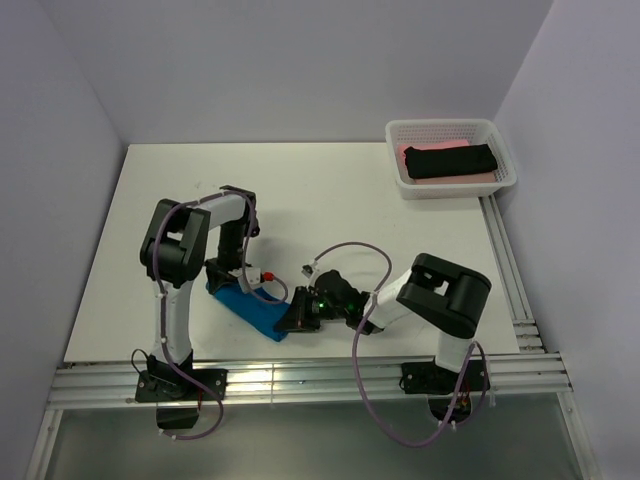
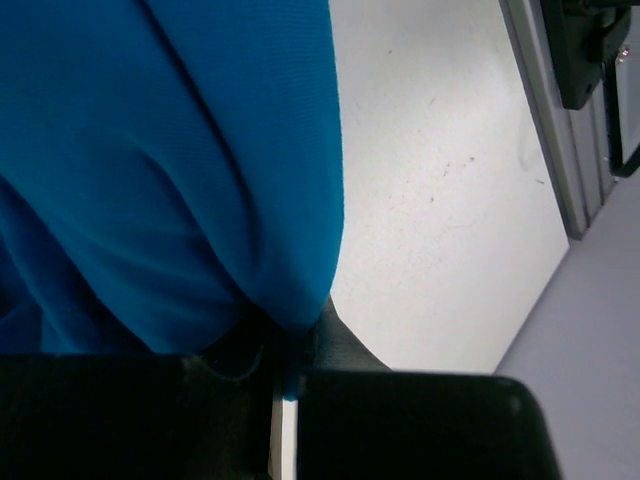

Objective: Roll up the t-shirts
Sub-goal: Roll the tshirt

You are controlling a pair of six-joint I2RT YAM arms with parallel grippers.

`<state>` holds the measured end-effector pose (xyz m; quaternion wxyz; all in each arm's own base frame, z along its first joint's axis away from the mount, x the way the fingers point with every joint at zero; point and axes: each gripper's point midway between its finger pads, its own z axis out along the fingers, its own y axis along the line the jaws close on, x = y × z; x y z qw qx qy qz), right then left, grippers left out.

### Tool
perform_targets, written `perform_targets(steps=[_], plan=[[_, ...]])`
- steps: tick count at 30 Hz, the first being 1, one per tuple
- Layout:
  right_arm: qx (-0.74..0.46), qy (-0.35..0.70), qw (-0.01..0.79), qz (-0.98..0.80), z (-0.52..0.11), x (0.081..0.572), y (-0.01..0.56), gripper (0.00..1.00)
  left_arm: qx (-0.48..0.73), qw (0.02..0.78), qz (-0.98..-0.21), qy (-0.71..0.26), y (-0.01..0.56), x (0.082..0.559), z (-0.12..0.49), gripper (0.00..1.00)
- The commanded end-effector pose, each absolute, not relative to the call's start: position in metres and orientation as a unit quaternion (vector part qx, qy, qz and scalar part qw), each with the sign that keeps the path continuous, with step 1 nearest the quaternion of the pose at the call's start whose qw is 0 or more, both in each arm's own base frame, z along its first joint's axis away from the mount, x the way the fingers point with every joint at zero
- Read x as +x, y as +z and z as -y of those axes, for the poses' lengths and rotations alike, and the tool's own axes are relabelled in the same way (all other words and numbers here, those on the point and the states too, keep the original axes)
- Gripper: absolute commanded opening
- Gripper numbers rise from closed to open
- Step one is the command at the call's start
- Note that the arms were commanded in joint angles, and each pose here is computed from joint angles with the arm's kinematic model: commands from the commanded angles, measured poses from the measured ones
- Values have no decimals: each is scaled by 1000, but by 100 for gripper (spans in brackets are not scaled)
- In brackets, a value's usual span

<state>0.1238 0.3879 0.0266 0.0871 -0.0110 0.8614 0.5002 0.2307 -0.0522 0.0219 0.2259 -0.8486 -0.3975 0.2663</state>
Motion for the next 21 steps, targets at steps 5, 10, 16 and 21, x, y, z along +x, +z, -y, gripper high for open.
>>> perform_targets(steps=[5,10,16,21], plan=[[-2,292,62,-954,-305,95,-58,30,-879,249,370,171,-22,272,43,0],[-6,306,140,-942,-300,111,-28,43,-879,251,366,175,-25,270,48,0],[-67,301,278,-910,-296,129,25,50,-878,253,366,177,-27,269,50,0],[-184,288,377,-861,-322,118,94,56,-878,254,364,178,-28,267,53,0]])
